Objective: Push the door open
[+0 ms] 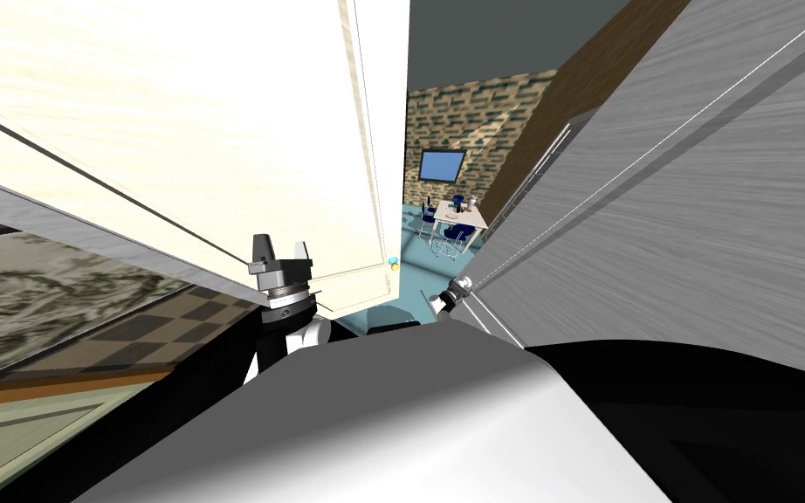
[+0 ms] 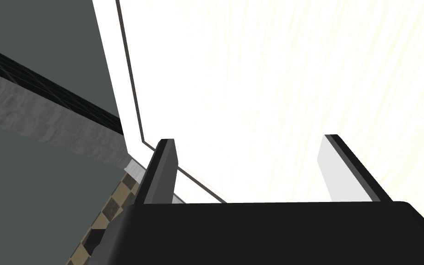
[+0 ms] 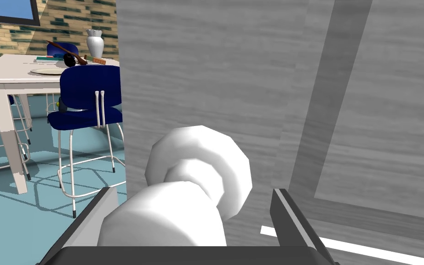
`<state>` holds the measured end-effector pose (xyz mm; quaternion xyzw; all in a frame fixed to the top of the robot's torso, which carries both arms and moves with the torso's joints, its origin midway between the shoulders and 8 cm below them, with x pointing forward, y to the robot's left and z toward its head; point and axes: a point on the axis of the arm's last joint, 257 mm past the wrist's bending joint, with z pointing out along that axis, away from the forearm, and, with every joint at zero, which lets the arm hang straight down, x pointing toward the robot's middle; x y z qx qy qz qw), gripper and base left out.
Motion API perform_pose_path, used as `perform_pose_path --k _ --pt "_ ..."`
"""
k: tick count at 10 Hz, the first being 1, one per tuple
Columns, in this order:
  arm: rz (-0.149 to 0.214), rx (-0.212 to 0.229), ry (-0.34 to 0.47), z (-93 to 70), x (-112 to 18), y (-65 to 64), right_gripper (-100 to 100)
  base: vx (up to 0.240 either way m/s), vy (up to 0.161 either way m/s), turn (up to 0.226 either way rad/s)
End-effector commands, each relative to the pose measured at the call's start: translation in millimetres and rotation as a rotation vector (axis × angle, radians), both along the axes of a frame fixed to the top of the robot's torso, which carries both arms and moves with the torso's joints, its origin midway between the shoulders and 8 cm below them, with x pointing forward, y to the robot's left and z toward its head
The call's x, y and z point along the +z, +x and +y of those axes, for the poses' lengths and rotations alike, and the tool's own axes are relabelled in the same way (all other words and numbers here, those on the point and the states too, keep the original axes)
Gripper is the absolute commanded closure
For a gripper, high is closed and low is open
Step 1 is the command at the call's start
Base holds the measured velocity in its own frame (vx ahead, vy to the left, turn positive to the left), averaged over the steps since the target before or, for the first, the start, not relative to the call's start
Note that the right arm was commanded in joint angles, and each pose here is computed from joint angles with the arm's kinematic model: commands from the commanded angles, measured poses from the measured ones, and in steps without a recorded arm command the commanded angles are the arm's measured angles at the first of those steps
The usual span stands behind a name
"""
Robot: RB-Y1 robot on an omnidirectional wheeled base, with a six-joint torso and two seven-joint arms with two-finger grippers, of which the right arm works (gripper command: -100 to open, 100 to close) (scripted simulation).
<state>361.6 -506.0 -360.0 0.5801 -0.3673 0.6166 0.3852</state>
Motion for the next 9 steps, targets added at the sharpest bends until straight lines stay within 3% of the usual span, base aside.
perform_pose_path --k 1,9 --pt "0.001 -0.052 -0.029 -18.3 1.1 -19.7 100 -0.014 -0.014 0.001" --pt "0.017 -0.066 -0.021 -18.7 -5.5 -26.1 100 0.005 -0.005 0.009"
